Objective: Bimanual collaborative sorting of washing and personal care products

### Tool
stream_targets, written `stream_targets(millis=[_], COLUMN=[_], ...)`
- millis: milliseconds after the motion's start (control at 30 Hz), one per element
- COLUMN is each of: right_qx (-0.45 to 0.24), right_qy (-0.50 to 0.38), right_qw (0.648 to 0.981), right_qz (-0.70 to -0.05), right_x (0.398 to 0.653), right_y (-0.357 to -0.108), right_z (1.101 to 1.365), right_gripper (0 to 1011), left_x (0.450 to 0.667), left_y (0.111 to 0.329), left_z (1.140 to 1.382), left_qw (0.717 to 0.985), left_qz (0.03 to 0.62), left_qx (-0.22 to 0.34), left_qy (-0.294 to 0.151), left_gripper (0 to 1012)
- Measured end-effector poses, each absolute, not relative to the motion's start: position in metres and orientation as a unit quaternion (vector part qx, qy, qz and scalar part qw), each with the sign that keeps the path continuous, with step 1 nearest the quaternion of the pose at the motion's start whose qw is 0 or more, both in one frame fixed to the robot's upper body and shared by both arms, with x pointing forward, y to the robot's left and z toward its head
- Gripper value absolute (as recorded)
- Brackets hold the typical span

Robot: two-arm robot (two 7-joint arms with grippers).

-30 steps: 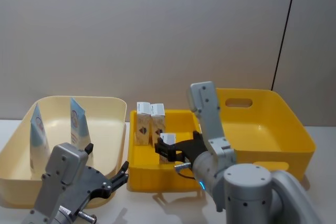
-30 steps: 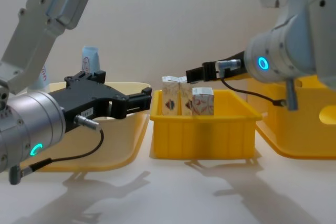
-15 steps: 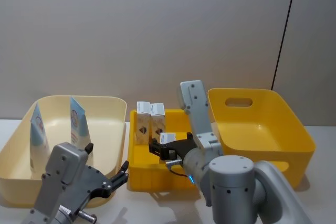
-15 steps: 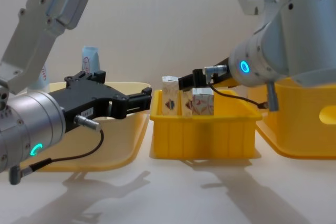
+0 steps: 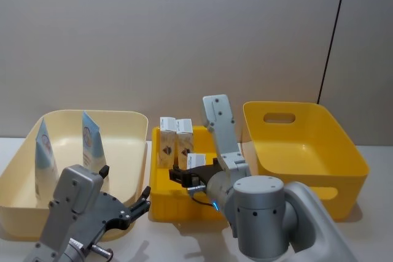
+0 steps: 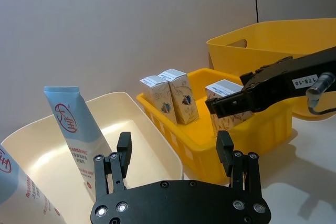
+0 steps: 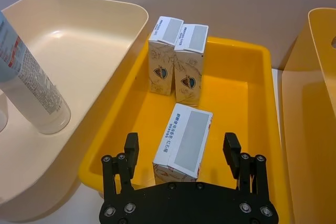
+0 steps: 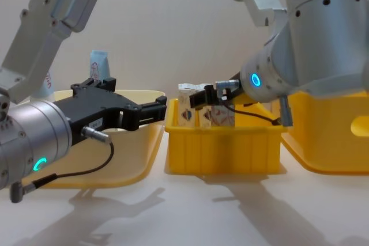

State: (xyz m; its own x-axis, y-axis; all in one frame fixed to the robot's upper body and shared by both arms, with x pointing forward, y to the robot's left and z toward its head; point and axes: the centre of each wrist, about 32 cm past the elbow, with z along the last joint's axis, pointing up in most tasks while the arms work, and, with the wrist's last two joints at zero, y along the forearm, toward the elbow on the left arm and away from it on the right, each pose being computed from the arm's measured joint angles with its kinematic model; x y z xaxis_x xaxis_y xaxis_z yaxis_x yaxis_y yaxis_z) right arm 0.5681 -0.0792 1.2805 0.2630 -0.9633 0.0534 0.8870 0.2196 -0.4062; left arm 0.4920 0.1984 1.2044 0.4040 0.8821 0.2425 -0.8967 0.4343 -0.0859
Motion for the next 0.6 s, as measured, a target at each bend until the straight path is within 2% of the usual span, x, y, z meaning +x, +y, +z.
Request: stream_targets(millis=[600], right_qx=[-0.189], right_qy=[0.114], right_qw=[0.769], right_qz=[-0.599], right_x=[0.5733], right_y=[-0.0737], right_z=[1.2767], right_gripper=[998], left_x=[0.4920], left_y=[0.1984], left_z=[1.2044], left_qw=[0.837], left_qz=[0.531], left_qx=[0.029], left_qy=[-0.126], left_gripper=[1003])
